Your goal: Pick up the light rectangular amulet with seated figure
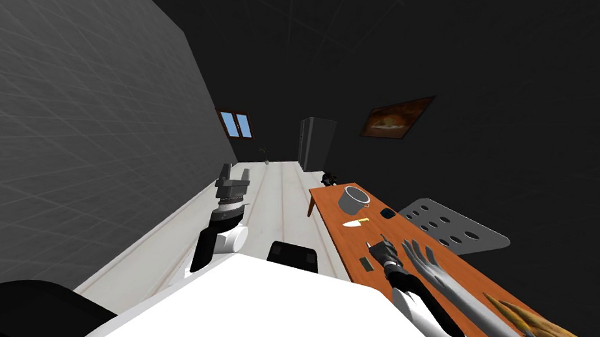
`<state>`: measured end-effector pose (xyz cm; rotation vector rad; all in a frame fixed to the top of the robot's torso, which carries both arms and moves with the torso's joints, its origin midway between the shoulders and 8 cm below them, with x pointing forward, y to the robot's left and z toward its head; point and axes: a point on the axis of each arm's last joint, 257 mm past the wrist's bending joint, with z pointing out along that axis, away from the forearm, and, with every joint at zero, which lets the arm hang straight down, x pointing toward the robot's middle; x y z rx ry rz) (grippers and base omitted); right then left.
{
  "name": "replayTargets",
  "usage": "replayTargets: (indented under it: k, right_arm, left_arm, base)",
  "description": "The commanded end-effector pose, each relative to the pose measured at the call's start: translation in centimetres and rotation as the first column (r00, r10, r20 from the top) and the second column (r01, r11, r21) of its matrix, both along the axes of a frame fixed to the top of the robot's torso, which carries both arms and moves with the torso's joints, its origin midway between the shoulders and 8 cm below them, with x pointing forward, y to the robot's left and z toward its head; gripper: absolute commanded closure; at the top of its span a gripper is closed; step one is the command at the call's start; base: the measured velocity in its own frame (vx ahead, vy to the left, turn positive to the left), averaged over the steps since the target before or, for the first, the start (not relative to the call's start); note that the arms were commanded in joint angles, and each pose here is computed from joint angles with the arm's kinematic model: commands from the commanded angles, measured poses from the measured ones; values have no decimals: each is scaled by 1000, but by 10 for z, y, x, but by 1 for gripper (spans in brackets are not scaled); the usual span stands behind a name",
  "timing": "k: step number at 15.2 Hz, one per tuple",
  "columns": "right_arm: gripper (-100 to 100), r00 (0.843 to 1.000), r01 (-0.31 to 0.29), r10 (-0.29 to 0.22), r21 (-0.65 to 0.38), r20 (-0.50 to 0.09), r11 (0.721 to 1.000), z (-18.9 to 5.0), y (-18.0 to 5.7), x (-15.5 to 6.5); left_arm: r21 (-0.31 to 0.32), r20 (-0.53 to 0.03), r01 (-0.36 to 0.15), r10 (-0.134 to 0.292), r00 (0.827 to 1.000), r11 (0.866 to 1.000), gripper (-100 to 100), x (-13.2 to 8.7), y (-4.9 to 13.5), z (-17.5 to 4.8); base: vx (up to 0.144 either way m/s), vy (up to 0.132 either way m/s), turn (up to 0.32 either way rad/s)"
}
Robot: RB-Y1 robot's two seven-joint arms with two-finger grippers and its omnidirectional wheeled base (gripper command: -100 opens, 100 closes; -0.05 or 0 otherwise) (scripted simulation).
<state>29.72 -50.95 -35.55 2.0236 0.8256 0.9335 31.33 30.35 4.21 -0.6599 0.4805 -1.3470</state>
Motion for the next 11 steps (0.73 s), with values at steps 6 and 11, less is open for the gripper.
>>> replayTargets:
  k: [6, 11]
  right_arm:
    - [-100, 984, 154, -137, 158, -110, 975, -40, -33, -42]
    - [-100, 941, 314, -260, 277, -217, 908, -71, -58, -85]
  left_arm:
    - [0, 0, 0, 0, 1000, 1000, 0, 0, 0, 0]
    - [0, 0, 0, 0, 1000, 1000, 0, 0, 0, 0]
  base:
    - [97, 33, 0]
    - [103, 33, -1]
